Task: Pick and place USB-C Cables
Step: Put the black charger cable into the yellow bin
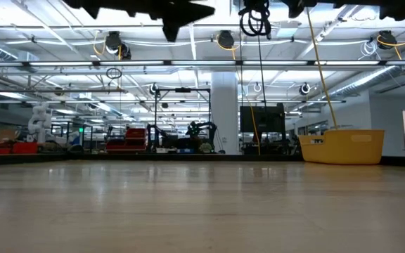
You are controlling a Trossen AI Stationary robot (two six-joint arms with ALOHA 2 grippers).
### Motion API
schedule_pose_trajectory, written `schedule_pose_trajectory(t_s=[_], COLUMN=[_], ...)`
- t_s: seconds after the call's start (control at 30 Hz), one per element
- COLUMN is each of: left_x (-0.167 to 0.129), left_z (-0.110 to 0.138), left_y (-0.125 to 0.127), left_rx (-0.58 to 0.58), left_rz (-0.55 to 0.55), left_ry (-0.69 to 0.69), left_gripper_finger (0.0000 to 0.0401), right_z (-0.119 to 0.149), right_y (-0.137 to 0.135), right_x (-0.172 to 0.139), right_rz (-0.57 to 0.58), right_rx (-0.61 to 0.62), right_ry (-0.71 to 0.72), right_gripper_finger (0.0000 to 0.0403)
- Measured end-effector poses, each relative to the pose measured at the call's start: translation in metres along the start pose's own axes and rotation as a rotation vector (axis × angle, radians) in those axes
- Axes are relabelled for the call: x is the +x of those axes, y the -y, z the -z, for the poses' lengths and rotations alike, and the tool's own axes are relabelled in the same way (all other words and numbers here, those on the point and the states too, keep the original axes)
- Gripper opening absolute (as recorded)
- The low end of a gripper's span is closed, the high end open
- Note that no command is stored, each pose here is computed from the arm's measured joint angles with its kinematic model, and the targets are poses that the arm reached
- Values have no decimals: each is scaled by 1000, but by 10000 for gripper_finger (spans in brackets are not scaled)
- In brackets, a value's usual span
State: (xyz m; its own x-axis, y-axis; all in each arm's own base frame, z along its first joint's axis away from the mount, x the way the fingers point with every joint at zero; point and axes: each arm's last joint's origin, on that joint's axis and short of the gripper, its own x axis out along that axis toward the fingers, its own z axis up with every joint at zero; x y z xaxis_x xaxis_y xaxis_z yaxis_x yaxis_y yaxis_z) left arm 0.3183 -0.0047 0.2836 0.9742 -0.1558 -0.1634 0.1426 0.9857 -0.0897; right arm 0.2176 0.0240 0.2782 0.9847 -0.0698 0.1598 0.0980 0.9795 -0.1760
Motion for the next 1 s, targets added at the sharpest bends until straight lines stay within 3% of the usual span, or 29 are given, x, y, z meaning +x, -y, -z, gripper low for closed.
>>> schedule_pose_trajectory(t_s=[0.37, 0.7, 1.0], left_x=[-32, -35, -36], left_z=[-23, -24, -21], left_y=[10, 0, -4], left_rx=[53, 70, 64], left_rz=[-12, -77, -93], left_ry=[30, 20, -4], left_gripper_finger=[168, 168, 168], right_z=[-17, -27, -19], right_y=[25, 42, 48], right_x=[-18, -4, 12], right_rz=[33, 29, 23], right_rx=[-31, -69, -17], right_ry=[-6, -325, -610], right_gripper_finger=[13, 13, 13])
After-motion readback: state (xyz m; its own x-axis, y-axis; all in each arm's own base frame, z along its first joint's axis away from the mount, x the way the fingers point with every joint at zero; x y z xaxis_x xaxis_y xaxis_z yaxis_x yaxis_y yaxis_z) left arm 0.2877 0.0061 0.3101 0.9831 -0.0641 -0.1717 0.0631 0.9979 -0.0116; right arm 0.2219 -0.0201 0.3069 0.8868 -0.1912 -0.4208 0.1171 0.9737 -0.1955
